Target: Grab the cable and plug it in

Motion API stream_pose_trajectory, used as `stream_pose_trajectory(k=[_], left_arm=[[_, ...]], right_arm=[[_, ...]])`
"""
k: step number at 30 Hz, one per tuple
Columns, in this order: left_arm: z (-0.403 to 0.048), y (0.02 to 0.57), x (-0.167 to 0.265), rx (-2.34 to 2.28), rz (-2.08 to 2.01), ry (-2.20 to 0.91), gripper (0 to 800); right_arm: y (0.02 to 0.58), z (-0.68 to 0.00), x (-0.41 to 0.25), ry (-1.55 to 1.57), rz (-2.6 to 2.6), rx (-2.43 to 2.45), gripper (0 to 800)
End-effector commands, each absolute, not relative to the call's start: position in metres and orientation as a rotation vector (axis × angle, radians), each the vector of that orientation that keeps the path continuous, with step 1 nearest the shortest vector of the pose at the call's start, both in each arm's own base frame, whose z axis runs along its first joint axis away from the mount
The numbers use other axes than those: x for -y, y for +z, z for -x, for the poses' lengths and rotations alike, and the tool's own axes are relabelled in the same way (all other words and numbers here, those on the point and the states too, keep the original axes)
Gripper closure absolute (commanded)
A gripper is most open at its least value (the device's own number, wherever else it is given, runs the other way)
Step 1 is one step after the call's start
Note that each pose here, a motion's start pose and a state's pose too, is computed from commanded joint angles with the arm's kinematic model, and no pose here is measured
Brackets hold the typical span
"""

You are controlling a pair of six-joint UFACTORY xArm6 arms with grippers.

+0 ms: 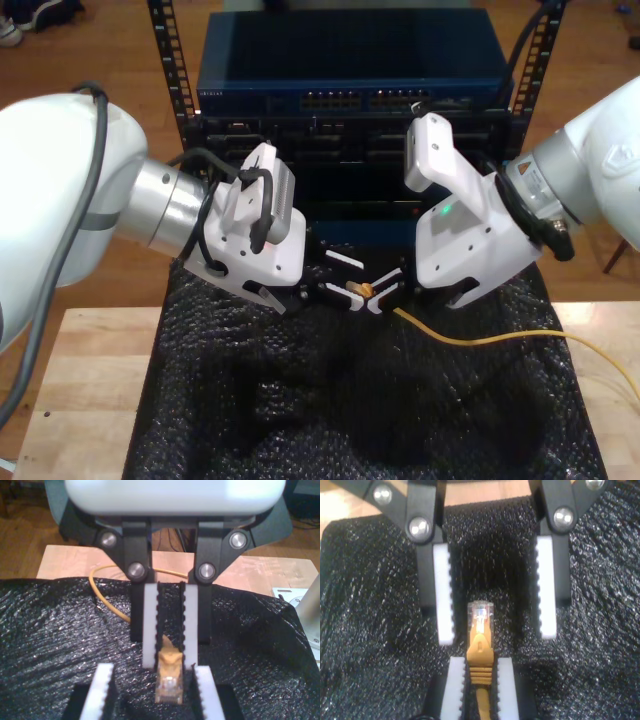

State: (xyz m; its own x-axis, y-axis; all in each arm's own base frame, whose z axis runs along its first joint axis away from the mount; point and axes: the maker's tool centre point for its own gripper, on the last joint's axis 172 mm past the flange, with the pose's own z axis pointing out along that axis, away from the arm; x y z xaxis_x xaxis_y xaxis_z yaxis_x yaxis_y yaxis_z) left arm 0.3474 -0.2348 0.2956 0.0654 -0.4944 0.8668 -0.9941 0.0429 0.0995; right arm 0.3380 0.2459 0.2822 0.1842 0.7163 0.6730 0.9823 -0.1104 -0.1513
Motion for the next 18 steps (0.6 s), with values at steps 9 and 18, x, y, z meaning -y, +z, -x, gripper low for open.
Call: stream_pose_trajectory(k=[9,18], left_arm=[[-0.3462,0.2962,0.2341,1.534,-1.554,0.803,474],[-0.3483,0.2976,0.2292,1.523,-1.561,0.812,501]], right_arm=[[0.2842,-0.3391,-0.2455,-0.604,1.890,1.591,794],[0.2849,-0.3406,-0.2440,-0.608,1.894,1.588,794]])
